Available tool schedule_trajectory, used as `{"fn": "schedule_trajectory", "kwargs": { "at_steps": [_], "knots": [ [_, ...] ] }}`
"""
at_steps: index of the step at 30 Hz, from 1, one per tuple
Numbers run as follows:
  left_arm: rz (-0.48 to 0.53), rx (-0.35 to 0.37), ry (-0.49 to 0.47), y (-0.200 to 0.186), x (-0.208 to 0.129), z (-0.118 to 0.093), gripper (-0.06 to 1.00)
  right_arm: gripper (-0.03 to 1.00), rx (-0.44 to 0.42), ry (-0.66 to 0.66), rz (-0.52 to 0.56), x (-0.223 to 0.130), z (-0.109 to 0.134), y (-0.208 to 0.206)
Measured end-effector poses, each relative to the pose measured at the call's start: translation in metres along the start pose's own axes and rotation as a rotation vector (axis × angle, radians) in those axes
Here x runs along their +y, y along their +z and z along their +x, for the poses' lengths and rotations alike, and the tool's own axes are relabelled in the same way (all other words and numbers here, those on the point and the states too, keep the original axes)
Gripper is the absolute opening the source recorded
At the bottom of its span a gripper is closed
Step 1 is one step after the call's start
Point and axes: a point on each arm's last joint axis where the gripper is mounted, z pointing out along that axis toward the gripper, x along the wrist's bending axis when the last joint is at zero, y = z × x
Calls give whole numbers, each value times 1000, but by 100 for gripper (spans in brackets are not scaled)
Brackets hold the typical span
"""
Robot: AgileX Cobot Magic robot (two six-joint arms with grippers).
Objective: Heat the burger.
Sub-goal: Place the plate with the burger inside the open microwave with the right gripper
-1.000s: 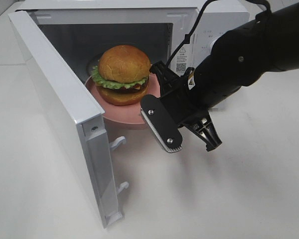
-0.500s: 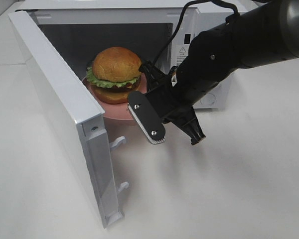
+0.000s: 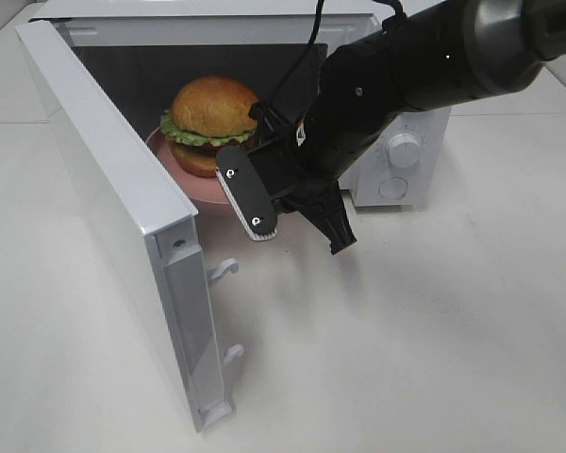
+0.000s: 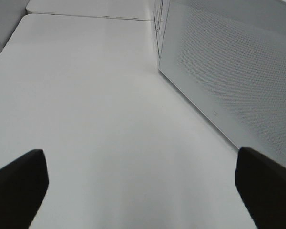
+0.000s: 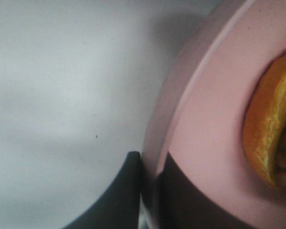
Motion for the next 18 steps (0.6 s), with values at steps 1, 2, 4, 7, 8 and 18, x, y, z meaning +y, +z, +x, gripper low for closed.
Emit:
{"fn": "schedule_trajectory", "kwargs": {
  "at_steps": [1,2,4,7,8,18],
  "knots": [
    [0,0,0,0,0,0,99,7,-6,16,9,-1,-4,3],
    [0,0,0,0,0,0,99,7,-8,33,11,-1,-6,4],
    [0,0,0,0,0,0,99,7,-15,48,19,-1,-10,6],
    [0,0,0,0,0,0,99,7,-22,65,29,-2,-16,9],
    [0,0,0,0,0,0,99,7,-22,65,29,-2,-16,9],
    [0,1,0,0,0,0,99,7,-17,144,57,-7,-25,28]
  ]
}}
